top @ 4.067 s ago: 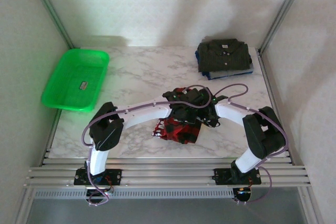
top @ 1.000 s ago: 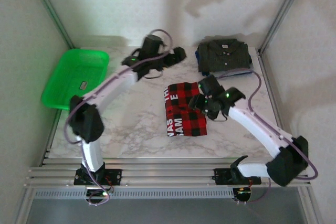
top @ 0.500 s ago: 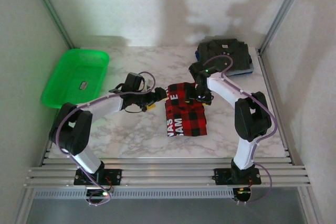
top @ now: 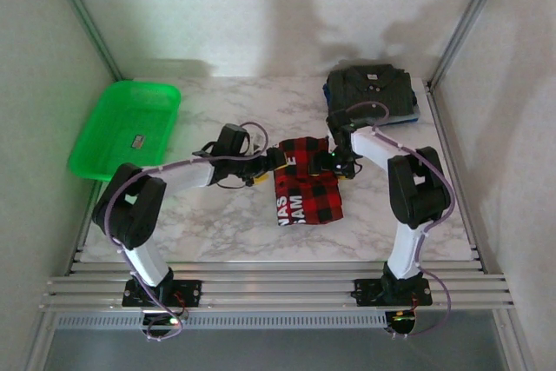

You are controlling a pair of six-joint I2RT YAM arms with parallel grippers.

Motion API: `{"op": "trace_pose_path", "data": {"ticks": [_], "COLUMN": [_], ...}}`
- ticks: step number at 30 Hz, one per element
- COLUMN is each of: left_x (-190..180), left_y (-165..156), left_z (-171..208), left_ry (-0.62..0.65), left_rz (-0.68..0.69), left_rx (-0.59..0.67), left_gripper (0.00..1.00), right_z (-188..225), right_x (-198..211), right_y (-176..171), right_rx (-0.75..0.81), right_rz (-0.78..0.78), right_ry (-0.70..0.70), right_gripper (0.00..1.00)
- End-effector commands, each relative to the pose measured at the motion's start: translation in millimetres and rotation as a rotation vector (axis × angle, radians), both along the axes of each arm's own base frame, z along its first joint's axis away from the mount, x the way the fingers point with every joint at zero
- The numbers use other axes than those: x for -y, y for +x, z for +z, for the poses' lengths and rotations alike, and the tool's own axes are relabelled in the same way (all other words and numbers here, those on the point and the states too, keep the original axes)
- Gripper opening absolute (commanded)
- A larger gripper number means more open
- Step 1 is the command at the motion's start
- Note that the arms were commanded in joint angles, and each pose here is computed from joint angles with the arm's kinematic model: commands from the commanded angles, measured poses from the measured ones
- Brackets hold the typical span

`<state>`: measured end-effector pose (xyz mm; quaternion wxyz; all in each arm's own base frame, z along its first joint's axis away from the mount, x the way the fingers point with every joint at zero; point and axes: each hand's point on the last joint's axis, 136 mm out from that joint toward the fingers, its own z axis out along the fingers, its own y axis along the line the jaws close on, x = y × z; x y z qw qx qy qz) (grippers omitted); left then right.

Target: Fold and stack the long sleeve shirts

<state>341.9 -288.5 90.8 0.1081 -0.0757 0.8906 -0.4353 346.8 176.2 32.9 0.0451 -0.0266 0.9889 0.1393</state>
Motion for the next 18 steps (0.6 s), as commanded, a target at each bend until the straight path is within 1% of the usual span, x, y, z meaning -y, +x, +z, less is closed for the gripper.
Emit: {"op": "trace_pose_path", "data": {"ticks": [1,5,7,9,12,15,17,18], "left_x": [6.2,7.3,9.4,10.3,11.8,13.0,12.7,11.9], "left_y": [9.4,8.6,8.1,9.7,12.6,12.5,11.6,12.2], "left_z": [-9.1,-28.1,-35.7,-40.0,-44.0,-46.6,-48.2,-47.6], "left_ry": [0.021,0.045,0.057,0.070,0.074,0.082,0.087,0.087], "left_rz": [0.026,0.034,0.027,0.024,0.019,0.001,-0.014,-0.017], "left_rx": [0.016,-0.008,-0.016,-0.011,-0.006,-0.002,-0.004,-0.001], "left_gripper": [0.94,0.94,0.93,0.93,0.93,0.93,0.93,0.93], "right_z": [-13.1,-18.9,-20.5,-25.2,-38.1,-44.7,-46.5,-45.9], "right_x": [-28.2,-40.1,-43.3,-50.0,-50.6,-47.0,-39.7,-36.6], "right_y": [6.9,3.0,-1.7,-8.3,-15.8,-13.0,-9.1,-6.9], "right_rx": [-0.011,-0.063,-0.074,-0.097,-0.135,-0.140,-0.135,-0.127], "right_rz": [0.073,0.066,0.061,0.066,0.058,-0.006,-0.045,-0.055], "right_ry": [0.157,0.213,0.209,0.205,0.138,0.115,0.067,0.046], "right_gripper": [0.81,0.78,0.75,0.70,0.60,0.46,0.28,0.22]}}
